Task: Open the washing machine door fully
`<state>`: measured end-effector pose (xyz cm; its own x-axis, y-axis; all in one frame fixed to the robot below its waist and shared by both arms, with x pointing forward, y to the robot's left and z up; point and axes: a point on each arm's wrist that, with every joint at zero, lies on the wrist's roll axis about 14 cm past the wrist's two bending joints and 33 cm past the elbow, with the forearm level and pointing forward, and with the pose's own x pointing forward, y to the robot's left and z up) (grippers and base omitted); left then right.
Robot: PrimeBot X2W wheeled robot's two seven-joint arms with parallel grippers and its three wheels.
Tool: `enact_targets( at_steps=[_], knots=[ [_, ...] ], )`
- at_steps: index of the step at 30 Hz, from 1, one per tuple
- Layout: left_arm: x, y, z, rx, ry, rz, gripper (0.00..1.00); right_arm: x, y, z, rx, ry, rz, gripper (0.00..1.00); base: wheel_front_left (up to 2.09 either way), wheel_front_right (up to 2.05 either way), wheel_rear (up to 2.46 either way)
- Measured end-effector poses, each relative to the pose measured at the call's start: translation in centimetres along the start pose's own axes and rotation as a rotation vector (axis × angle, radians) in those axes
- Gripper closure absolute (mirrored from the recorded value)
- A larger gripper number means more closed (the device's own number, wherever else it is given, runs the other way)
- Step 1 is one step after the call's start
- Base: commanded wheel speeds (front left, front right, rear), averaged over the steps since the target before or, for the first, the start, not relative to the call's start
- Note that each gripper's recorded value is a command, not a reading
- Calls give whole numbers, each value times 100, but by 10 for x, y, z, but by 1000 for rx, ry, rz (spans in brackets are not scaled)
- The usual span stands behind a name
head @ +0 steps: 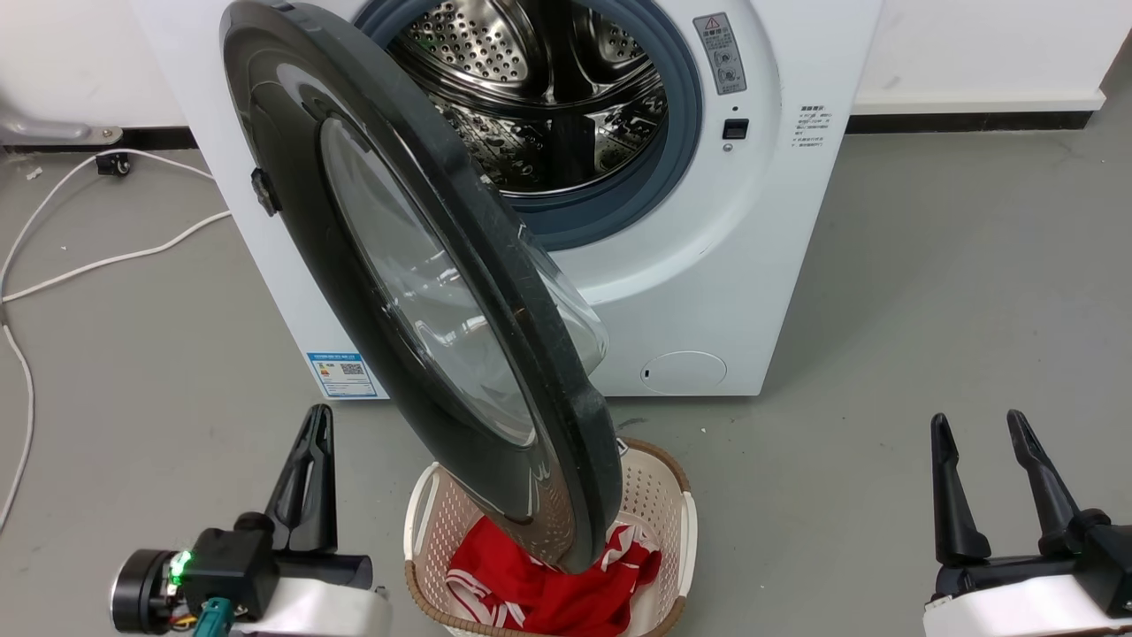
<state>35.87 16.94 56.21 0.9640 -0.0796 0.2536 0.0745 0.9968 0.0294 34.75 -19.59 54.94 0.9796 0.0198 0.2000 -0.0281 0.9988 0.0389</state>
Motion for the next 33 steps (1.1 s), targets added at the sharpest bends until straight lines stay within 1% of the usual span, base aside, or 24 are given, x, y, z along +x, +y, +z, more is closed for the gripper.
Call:
enact_targets(
  at_steps=[6,11,17,20,22,25,27,30,33],
  knots=[
    [13,2,38,2,-125,11,100,0,-1,-1,9,1,-5,0,0,0,0],
    [25,3,104,16,-338,13,100,3,-1,-2,16,4,-5,0,0,0,0],
    [21,-21,181,39,-590,-55,100,3,-2,-5,22,11,-7,0,0,0,0],
    [15,-39,215,33,-710,-112,100,3,-2,-5,28,11,-9,0,0,0,0],
    [11,-52,230,21,-763,-158,100,3,-3,-6,28,14,-12,0,0,0,0],
    [6,-78,235,-39,-781,-260,100,1,-5,-6,27,14,-18,0,0,0,0],
    [4,-103,227,-81,-751,-353,100,0,-7,-6,26,15,-25,0,0,0,0],
    [0,-142,197,-170,-629,-487,100,-1,-8,-7,27,23,-29,0,0,0,0],
    [0,-164,163,-217,-474,-555,100,-2,-9,-8,32,27,-31,0,0,0,0]
  ],
)
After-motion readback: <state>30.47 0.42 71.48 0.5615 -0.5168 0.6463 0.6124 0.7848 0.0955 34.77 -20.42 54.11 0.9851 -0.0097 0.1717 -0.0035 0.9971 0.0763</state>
